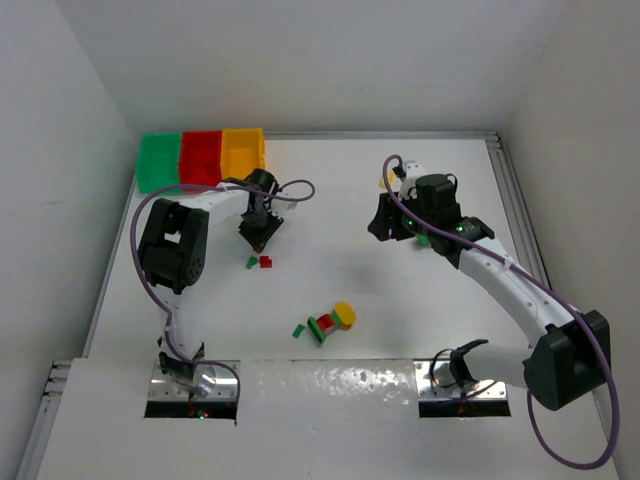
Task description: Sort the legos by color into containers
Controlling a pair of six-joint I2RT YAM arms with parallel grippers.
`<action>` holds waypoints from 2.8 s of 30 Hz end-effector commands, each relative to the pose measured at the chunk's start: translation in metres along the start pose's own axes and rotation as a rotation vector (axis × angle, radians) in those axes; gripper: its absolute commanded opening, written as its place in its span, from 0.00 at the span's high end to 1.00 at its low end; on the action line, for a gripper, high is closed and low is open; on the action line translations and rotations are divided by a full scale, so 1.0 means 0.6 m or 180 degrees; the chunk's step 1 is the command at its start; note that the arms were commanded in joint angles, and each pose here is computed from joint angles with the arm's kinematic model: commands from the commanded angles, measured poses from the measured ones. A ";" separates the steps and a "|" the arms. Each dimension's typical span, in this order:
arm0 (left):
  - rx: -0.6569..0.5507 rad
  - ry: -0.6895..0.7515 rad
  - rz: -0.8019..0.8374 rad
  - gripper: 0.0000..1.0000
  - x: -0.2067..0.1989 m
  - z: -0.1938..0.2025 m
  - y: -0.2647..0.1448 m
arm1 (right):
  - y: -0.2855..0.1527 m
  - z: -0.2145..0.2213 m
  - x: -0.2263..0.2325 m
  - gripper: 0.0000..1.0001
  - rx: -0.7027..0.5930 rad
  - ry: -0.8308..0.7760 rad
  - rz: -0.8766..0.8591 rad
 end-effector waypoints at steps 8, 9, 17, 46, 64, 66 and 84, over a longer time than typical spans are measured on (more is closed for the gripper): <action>0.0210 -0.0047 0.0001 1.00 -0.003 0.014 -0.003 | -0.009 -0.015 0.000 0.46 -0.0158 -0.0075 0.0042; 0.0155 -0.0058 -0.0021 1.00 -0.002 0.004 -0.010 | -0.009 -0.016 0.001 0.46 -0.0172 -0.0075 0.0042; -0.0896 -0.0965 -0.0153 1.00 0.089 -0.099 -0.142 | -0.013 -0.020 0.001 0.46 -0.0193 -0.0061 0.0054; -0.2165 -0.2041 -0.1510 1.00 0.435 -0.226 -0.106 | -0.002 -0.019 -0.003 0.46 -0.0089 0.0005 0.0127; -0.2305 -0.1962 -0.1520 0.53 0.425 -0.227 -0.162 | -0.005 -0.026 -0.001 0.46 -0.0113 -0.0068 0.0082; -0.2440 -0.1990 -0.1530 0.59 0.417 -0.228 -0.206 | -0.006 -0.025 -0.001 0.46 -0.0114 -0.0061 0.0085; -0.0893 0.1058 0.0516 0.51 0.003 -0.015 -0.162 | -0.001 0.012 0.003 0.46 -0.0019 -0.0022 -0.0041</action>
Point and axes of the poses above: each gripper's point midway between its finger pads, its own y axis out along the fingers, its own x axis along the line the jaws close on, z = x × y, the point moved 8 cm from there along -y, back along the fingers, and after that the axes turned 8 degrees about -y, right-handed, at the moved point
